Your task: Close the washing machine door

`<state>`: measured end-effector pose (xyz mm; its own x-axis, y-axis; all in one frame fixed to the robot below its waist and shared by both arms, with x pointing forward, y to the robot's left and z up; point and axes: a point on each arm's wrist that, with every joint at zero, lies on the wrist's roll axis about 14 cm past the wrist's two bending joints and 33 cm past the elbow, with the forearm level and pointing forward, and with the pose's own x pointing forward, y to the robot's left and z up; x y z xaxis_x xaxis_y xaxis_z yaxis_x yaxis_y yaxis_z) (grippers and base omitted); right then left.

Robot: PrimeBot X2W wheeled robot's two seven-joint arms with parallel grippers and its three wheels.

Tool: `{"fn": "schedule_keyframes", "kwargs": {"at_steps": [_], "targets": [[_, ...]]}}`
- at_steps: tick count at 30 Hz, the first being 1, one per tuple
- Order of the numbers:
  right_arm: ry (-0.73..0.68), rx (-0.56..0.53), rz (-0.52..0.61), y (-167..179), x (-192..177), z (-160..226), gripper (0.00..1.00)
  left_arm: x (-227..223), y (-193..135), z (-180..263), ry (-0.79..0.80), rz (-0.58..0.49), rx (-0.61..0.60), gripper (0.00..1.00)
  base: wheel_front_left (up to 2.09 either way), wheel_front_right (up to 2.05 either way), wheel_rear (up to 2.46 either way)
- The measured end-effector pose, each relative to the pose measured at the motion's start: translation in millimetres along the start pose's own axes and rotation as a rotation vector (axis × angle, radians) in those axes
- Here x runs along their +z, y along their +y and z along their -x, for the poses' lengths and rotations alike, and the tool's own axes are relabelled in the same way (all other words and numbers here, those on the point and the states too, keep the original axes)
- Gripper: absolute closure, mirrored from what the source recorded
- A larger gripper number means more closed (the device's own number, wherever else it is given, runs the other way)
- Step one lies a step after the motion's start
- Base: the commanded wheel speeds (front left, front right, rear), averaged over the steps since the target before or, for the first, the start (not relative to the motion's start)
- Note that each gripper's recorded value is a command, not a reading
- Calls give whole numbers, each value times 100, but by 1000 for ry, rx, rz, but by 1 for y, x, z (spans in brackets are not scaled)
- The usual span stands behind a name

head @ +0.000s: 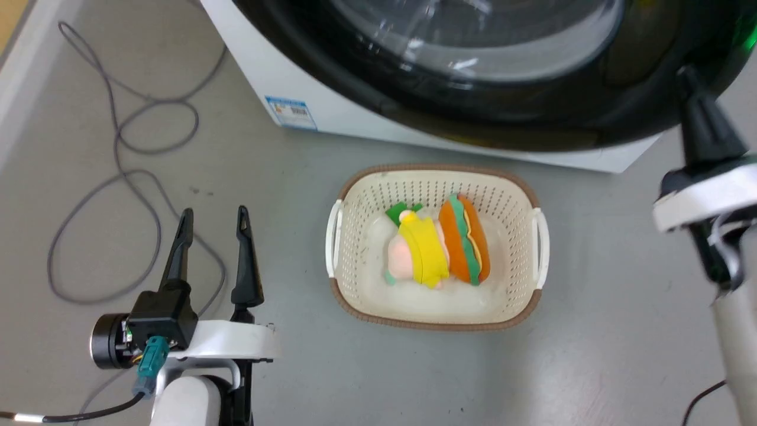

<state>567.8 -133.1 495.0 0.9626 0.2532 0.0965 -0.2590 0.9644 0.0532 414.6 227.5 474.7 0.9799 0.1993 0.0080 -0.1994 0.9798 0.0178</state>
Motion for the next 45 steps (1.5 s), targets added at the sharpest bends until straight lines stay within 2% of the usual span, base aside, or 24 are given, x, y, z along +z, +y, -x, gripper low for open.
{"fn": "schedule_keyframes", "kwargs": {"at_steps": [12, 20, 27, 33, 38, 39, 41, 42, 43, 44, 45], "targets": [[25, -84, 17, -34, -15, -38, 100, -18, -3, -11, 41, 3, 9, 0, 0, 0, 0], [29, -104, 31, -36, -12, -46, 100, -14, -5, -15, 26, 4, 10, 0, 0, 0, 0], [-67, -133, 74, -42, 32, -20, 100, 0, -2, -9, -5, 14, 17, 0, 0, 0, 0], [-190, -167, 122, -47, 82, 21, 100, 14, -11, -5, -42, 15, -18, 0, 0, 0, 0], [-229, -201, 128, -46, 100, 61, 100, 24, -24, -2, -68, 24, -57, 0, 0, 0, 0], [-227, -207, 122, -46, 100, 68, 97, 25, -25, 0, -72, 23, -63, 0, 0, 0, 0], [-211, -207, 122, -42, 96, 82, 74, 27, -29, 2, -75, 25, -75, 0, 0, 0, 0], [-200, -208, 121, -41, 94, 89, 57, 27, -31, 4, -75, 26, -80, 0, 0, 0, 0], [-190, -212, 114, -40, 91, 96, 18, 28, -32, 6, -77, 25, -85, 0, 0, 0, 0], [-181, -215, 107, -38, 89, 102, 0, 29, -34, 7, -79, 26, -88, 0, 0, 0, 0], [-175, -219, 100, -37, 87, 108, 0, 30, -34, 9, -80, 26, -91, 0, 0, 0, 0]]}}
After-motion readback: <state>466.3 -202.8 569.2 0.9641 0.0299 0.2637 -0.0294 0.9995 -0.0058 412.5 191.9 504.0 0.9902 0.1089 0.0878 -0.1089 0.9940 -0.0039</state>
